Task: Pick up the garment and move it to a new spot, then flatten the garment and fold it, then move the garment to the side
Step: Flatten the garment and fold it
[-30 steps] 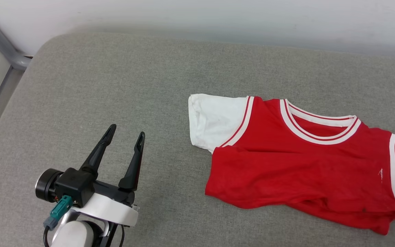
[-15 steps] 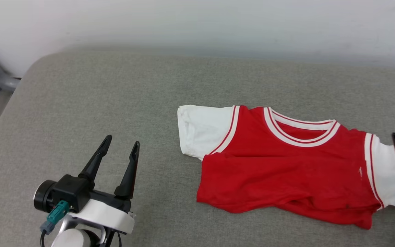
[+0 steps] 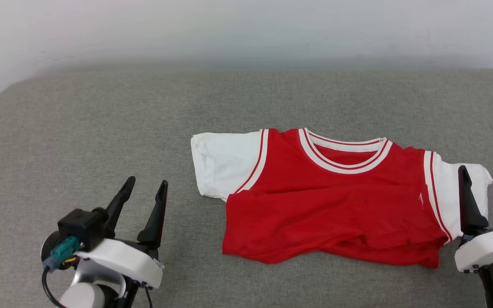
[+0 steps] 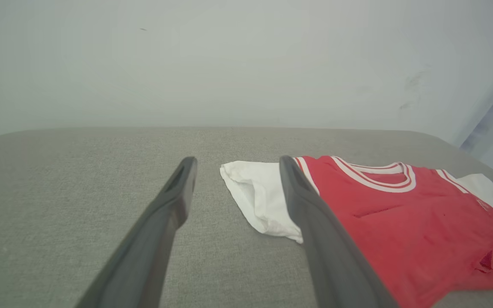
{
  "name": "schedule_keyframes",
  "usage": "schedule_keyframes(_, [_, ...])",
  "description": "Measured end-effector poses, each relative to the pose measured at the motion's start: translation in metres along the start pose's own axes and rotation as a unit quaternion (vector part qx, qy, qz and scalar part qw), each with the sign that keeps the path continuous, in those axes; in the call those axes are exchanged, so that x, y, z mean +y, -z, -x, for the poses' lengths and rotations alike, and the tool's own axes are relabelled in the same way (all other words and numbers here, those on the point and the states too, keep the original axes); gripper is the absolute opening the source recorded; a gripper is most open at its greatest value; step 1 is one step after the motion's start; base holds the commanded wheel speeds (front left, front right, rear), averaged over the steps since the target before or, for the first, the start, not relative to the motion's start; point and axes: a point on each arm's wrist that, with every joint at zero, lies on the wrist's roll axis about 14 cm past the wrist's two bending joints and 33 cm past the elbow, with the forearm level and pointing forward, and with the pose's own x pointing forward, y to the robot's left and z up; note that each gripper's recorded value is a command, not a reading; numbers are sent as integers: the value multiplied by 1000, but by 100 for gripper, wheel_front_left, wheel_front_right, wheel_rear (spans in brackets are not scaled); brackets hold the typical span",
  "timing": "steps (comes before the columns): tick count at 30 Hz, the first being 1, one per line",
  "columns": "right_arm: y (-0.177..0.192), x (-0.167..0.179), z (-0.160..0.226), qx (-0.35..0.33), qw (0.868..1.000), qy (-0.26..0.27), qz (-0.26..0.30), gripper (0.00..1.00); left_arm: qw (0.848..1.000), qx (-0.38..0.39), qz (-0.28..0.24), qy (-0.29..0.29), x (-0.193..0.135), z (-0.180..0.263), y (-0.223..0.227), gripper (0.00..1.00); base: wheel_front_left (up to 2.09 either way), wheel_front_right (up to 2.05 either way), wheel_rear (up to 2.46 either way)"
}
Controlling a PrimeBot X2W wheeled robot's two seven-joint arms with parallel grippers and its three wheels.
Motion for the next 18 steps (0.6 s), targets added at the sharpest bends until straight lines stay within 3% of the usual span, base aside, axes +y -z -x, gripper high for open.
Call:
schedule_keyframes(5, [5, -8, -2, 1, 1000, 19, 6, 100, 995, 90, -23, 34, 2, -35, 18, 100, 0, 0, 0])
schedule_keyframes(10, [11, -26, -7, 7, 999, 50, 21, 100, 977, 200, -29, 72, -2, -73, 36, 100, 0, 0, 0])
schedule_keyframes(18, [32, -37, -11, 30, 997, 71, 29, 100, 923, 368, -61, 95, 9, -118, 68, 100, 0, 0, 0])
